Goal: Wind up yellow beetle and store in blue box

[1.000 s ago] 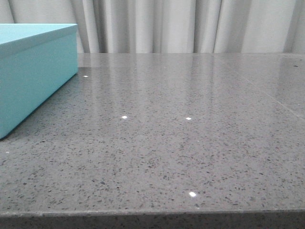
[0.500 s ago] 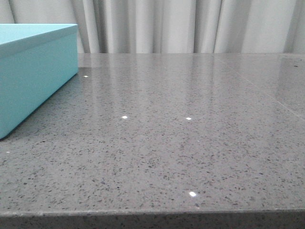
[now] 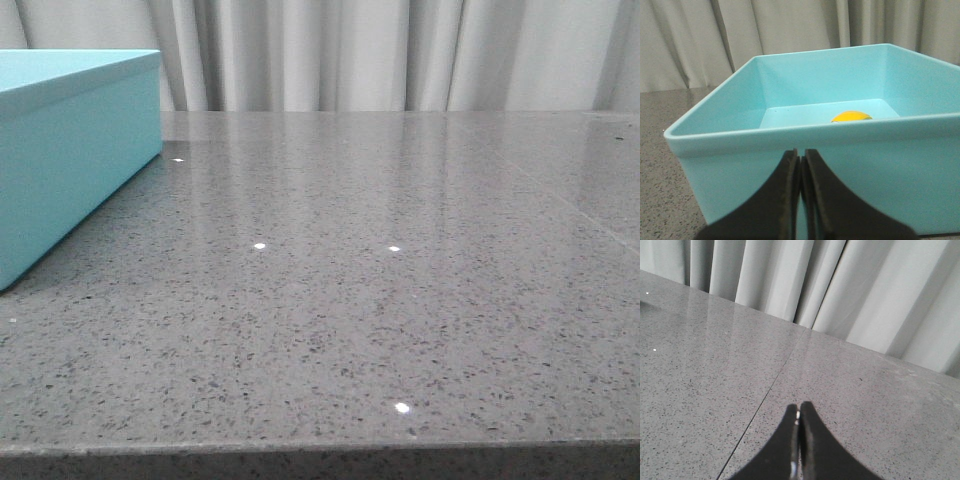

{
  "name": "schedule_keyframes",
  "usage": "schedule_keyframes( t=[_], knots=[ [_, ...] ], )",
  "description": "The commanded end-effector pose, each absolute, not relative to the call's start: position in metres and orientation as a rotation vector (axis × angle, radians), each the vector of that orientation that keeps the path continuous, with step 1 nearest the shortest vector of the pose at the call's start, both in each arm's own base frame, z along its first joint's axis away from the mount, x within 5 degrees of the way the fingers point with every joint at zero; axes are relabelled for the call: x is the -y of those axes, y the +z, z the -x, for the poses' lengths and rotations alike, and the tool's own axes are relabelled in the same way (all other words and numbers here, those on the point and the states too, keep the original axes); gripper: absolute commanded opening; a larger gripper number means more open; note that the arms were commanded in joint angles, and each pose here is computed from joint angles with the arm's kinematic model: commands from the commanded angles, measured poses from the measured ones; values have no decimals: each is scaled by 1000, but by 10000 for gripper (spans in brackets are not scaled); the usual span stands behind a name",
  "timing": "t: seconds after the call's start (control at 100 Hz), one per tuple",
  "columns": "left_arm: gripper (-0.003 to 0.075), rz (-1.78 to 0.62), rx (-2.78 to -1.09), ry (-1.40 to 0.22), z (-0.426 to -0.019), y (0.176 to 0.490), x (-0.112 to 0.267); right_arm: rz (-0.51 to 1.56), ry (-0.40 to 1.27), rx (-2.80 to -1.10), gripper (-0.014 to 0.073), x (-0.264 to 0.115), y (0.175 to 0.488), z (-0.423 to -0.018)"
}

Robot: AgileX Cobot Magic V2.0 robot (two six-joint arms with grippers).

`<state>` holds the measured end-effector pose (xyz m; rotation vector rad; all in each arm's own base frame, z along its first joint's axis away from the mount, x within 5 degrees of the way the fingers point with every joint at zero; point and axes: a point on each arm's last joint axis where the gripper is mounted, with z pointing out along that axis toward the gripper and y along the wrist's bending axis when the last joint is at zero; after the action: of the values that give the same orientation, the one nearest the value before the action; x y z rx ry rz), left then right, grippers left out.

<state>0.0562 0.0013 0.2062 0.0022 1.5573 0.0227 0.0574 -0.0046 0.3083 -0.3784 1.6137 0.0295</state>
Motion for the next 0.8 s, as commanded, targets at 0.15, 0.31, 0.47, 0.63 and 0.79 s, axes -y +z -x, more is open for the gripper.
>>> schedule_keyframes(
  t=[0.15, 0.31, 0.47, 0.63, 0.79],
  knots=[
    [-20, -1, -1445, -10, -53, 214, 0, 404, 23, -1534, -69, 3, 320, -57],
    [-20, -1, -1445, -10, -53, 214, 0, 404, 23, -1534, -69, 3, 320, -57],
    [-20, -1, -1445, -10, -53, 214, 0, 404, 23, -1534, -69, 3, 320, -57],
    [-20, -1, -1445, -10, -53, 214, 0, 404, 11, -1539, -69, 4, 319, -57],
    [-20, -1, -1445, -10, -53, 214, 0, 353, 65, -1604, -69, 2, 315, -56]
  ],
)
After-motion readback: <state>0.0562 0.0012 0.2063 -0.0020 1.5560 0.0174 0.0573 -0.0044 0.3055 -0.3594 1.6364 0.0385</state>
